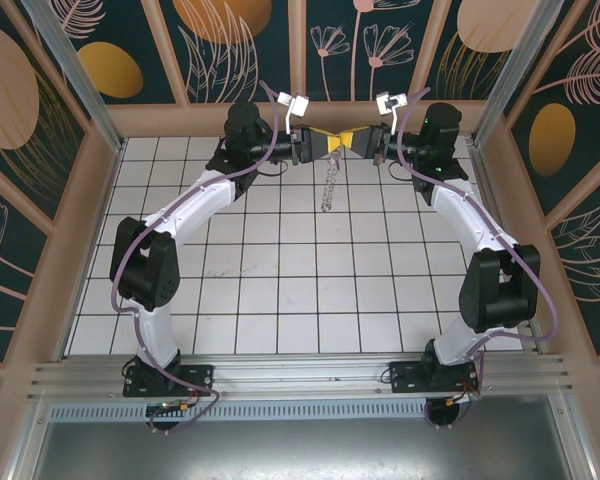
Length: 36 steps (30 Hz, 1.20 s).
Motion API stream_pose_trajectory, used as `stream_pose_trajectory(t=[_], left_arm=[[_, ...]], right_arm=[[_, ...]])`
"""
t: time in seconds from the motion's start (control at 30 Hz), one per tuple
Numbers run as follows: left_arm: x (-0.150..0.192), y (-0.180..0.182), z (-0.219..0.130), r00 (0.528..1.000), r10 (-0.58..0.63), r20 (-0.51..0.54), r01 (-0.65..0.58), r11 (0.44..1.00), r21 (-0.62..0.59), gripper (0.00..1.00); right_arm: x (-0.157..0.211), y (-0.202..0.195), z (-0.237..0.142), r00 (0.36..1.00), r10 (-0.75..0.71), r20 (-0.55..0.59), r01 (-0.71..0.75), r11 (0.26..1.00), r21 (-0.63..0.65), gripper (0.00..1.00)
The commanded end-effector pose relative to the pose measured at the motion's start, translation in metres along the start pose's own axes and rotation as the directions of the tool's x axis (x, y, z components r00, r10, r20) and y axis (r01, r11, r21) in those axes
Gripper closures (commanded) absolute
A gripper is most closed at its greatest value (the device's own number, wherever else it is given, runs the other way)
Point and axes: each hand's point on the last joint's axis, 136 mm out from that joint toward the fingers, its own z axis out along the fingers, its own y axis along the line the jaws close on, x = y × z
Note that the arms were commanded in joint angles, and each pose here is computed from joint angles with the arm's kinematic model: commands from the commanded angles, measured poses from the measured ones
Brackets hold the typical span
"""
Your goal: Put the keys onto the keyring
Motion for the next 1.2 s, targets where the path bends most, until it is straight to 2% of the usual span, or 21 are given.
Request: stream_pose_trajectory(t=[0.0,0.17,0.27,0.5,0.57,0.63,0.67,0.73,0.77,0.8,0.97,1.17], left_arm=[[-0.01,-0.006,0.002,0.999,0.04,0.027,-0.041,0.999,0.01,0.65],[-0.012,-0.005,0.002,0.998,0.047,0.031,-0.047,0.999,0.003,0.67],[-0.012,-0.005,0.002,0.998,0.049,0.032,-0.049,0.999,0.001,0.71],[-0.014,-0.004,0.002,0.998,0.054,0.038,-0.054,0.999,-0.005,0.91],[-0.014,-0.005,0.002,0.998,0.057,0.04,-0.057,0.998,0.0,1.0],[-0.015,-0.006,0.002,0.997,0.058,0.045,-0.059,0.998,0.004,1.0],[-0.016,-0.007,0.001,0.997,0.06,0.048,-0.06,0.998,0.008,1.0],[-0.017,-0.01,0.001,0.997,0.06,0.055,-0.061,0.998,0.018,1.0],[-0.017,-0.012,0.0,0.996,0.062,0.058,-0.063,0.998,0.024,1.0],[-0.018,-0.013,0.0,0.996,0.065,0.061,-0.066,0.997,0.025,1.0],[-0.021,-0.023,-0.004,0.994,0.073,0.079,-0.077,0.996,0.043,1.0],[-0.024,-0.038,-0.007,0.993,0.07,0.099,-0.08,0.993,0.092,1.0]], right_arm=[[-0.006,0.017,-0.002,0.998,-0.063,0.009,0.063,0.997,-0.034,1.0],[-0.005,0.017,-0.002,0.998,-0.064,0.006,0.064,0.997,-0.034,1.0],[-0.005,0.017,-0.002,0.998,-0.064,0.004,0.064,0.997,-0.036,1.0],[-0.002,0.016,-0.002,0.998,-0.06,-0.003,0.06,0.998,-0.033,1.0],[-0.002,0.017,-0.002,0.998,-0.063,-0.004,0.062,0.997,-0.036,1.0],[-0.005,0.02,-0.003,0.998,-0.066,0.0,0.066,0.997,-0.035,1.0],[-0.006,0.021,-0.004,0.998,-0.066,0.005,0.066,0.997,-0.029,0.98],[-0.012,0.024,-0.008,0.997,-0.078,0.028,0.079,0.997,-0.003,0.74],[-0.017,0.027,-0.013,0.995,-0.091,0.048,0.09,0.996,0.019,0.66],[-0.019,0.029,-0.018,0.993,-0.098,0.064,0.096,0.995,0.033,0.62],[-0.022,0.044,-0.042,0.983,-0.136,0.125,0.126,0.988,0.088,0.58],[-0.001,0.043,-0.049,0.977,-0.149,0.149,0.132,0.984,0.12,0.56]])
